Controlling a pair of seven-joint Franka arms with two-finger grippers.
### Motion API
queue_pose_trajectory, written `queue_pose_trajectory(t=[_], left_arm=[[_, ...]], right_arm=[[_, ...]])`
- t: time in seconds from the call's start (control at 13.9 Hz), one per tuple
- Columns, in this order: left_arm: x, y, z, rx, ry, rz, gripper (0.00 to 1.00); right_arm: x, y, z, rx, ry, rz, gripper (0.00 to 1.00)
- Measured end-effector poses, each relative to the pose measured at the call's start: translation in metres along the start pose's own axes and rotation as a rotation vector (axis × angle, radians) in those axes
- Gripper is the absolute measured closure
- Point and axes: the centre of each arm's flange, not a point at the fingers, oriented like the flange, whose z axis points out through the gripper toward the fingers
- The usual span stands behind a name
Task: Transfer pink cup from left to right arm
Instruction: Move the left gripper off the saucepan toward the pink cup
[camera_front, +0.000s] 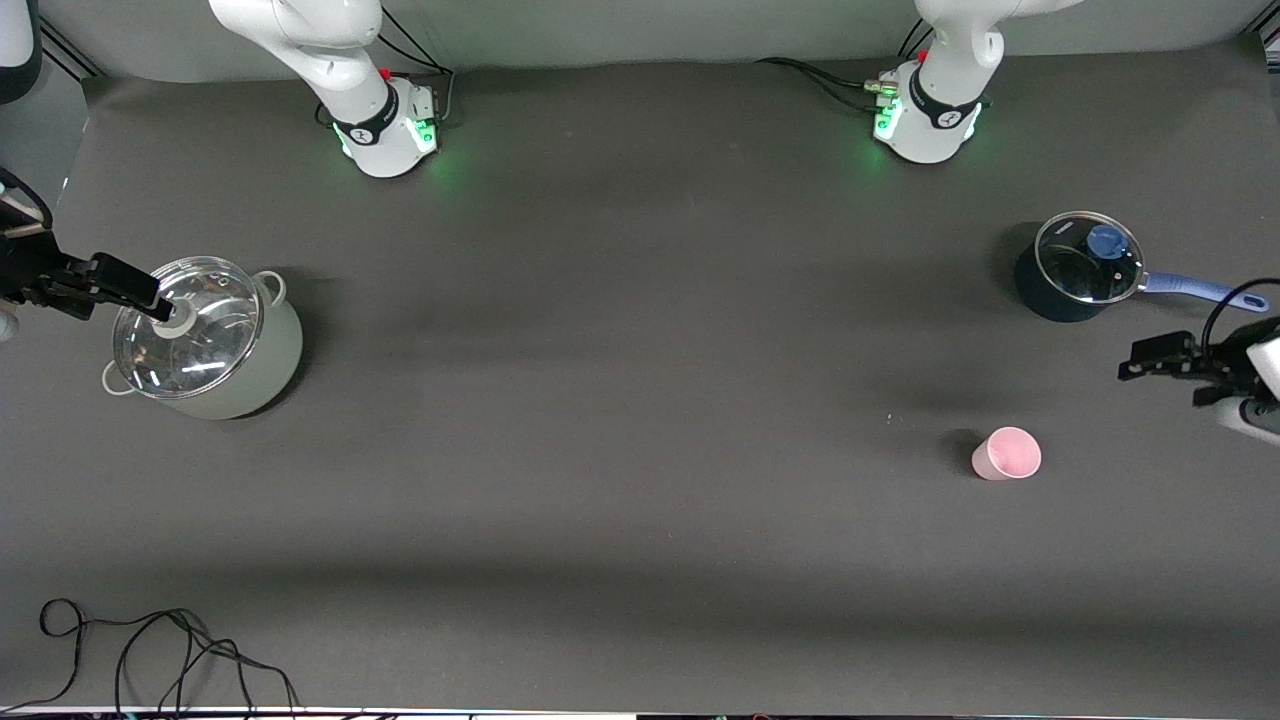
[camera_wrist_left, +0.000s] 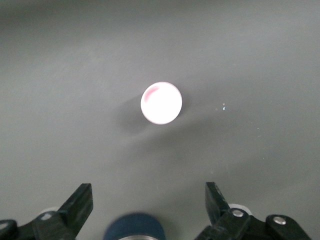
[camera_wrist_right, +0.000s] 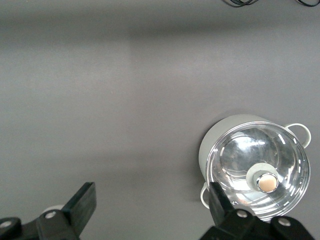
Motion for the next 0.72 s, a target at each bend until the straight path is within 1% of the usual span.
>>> queue_pose_trajectory(t=[0.14, 0.29, 0.43, 0.57, 0.72], left_arm=[[0.001, -0.030, 0.019, -0.071, 0.042, 0.120, 0.00], [-0.005, -0.067, 0.043, -0.134, 0.126, 0.240, 0.00], [-0.014, -0.099, 0.071, -0.179, 0.187, 0.323, 0.00], [-0.020, -0.118, 0.101, -0.237, 0.251, 0.393, 0.00], [-0.027, -0.132, 0.122, -0.273, 0.306, 0.456, 0.00]], right_arm=[[0.000, 0.000, 0.000, 0.000, 0.000, 0.000, 0.00], [0.000, 0.000, 0.000, 0.000, 0.000, 0.000, 0.00], [0.000, 0.000, 0.000, 0.000, 0.000, 0.000, 0.00], [0.000, 0.000, 0.000, 0.000, -0.001, 0.000, 0.00], [0.000, 0.000, 0.000, 0.000, -0.001, 0.000, 0.00]])
